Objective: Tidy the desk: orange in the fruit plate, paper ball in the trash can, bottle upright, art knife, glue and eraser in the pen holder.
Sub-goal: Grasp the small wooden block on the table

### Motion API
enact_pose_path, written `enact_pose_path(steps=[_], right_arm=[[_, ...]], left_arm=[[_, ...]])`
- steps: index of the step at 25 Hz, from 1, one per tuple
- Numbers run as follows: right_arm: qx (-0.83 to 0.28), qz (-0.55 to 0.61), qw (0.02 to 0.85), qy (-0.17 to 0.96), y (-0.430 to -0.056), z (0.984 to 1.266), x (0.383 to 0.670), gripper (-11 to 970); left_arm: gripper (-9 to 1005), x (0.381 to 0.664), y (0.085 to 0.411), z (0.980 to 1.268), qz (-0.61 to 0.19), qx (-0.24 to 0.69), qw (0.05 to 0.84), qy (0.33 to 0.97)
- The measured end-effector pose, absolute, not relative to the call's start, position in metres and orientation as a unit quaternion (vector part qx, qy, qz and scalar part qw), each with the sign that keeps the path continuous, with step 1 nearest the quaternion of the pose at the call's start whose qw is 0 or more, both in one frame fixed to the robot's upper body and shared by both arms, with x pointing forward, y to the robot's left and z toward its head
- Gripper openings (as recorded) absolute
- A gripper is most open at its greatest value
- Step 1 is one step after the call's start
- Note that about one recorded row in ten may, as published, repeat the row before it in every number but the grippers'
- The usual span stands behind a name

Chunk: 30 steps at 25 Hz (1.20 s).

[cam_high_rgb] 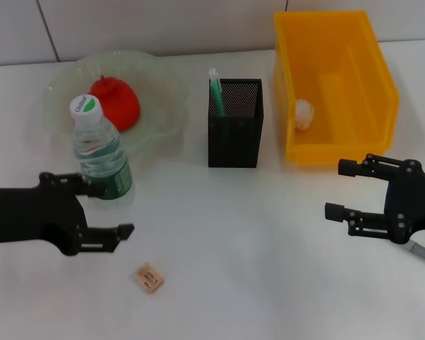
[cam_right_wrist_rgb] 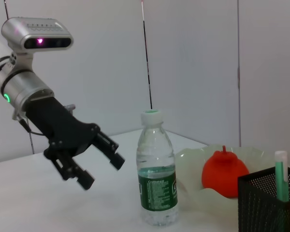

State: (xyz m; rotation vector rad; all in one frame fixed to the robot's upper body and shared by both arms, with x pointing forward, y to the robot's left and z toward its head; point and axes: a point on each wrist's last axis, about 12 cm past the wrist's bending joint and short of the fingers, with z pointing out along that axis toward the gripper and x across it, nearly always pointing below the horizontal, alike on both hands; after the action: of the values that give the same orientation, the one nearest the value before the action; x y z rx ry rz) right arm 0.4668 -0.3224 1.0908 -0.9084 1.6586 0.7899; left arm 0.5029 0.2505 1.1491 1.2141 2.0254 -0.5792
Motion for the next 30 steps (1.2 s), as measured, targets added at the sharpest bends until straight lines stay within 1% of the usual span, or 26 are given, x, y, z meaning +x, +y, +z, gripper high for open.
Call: enact_pose_path(steps=[5, 6, 12, 16, 22, 26, 30], right_arm=[[-0.365, 0.336, 0.522, 0.694, -0.323, 1.085, 0.466, 766], [-0.363, 0.335, 0.525, 0.693, -0.324, 1.084, 0.466, 766], [-0.363, 0.334, 0.529, 0.691, -0.324, 1.084, 0.467, 765], [-0.363, 0.333, 0.531, 0.689, -0.324, 1.084, 0.467, 765], [-0.352, 0.330, 0.538, 0.691, -0.329, 1.084, 0.467, 765], [-0.346, 0.331, 0.540, 0.692, -0.330, 1.083, 0.467, 765], [-0.339, 0.335, 0.540, 0.694, -0.330, 1.081, 0.465, 765]], left_arm=[[802, 0.502, 0.232, 1.146, -0.183, 0.469, 0.272, 0.820], [802, 0.504, 0.223, 1.144, -0.169, 0.469, 0.254, 0.829], [802, 0.514, 0.206, 1.144, -0.153, 0.446, 0.227, 0.852], [802, 0.515, 0.203, 1.144, -0.144, 0.444, 0.225, 0.855], [802, 0.517, 0.185, 1.146, -0.094, 0.449, 0.221, 0.861], [802, 0.510, 0.167, 1.152, -0.041, 0.468, 0.212, 0.857], [800, 0.504, 0.156, 1.156, -0.032, 0.486, 0.202, 0.850]])
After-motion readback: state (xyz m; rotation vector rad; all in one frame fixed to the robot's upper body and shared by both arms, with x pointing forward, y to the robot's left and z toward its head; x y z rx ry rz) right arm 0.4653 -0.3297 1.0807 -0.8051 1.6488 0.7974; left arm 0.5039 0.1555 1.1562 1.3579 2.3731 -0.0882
